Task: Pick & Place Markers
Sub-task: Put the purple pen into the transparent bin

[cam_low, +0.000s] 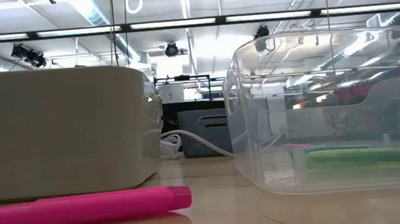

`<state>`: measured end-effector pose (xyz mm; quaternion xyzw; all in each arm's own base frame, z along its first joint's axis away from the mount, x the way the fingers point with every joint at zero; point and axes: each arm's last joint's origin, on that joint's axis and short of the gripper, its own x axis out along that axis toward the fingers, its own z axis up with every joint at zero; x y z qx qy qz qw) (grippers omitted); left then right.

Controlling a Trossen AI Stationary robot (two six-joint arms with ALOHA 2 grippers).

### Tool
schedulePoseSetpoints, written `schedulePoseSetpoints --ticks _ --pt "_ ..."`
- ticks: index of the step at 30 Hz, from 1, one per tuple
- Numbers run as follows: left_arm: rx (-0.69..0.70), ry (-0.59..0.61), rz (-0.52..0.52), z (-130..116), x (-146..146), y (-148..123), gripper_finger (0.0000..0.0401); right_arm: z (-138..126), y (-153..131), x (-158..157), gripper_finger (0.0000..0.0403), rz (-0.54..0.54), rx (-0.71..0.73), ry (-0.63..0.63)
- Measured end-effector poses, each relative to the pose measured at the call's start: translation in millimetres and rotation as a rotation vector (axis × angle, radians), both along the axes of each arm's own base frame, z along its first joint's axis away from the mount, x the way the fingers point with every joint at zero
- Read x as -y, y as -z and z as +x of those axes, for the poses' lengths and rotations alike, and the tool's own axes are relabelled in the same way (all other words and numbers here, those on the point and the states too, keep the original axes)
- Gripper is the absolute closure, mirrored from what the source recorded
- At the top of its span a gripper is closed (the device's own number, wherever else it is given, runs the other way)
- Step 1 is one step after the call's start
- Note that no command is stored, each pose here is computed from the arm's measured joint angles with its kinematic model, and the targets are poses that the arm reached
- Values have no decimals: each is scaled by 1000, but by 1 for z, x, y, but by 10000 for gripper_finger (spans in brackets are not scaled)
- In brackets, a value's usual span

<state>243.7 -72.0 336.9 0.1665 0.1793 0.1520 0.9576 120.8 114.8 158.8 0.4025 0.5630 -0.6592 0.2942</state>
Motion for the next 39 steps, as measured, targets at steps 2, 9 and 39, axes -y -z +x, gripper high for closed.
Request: schedulePoseSetpoints --ticks 2,9,39 --pt "0 0 0 0 0 0 222 -2 0 2 220 -8 -8 -36" --pt "-2 14 -6 0 0 0 222 2 9 8 220 50 53 -136" --pt "-23 16 1 -1 1 2 222 17 19 5 220 144 268 -323"
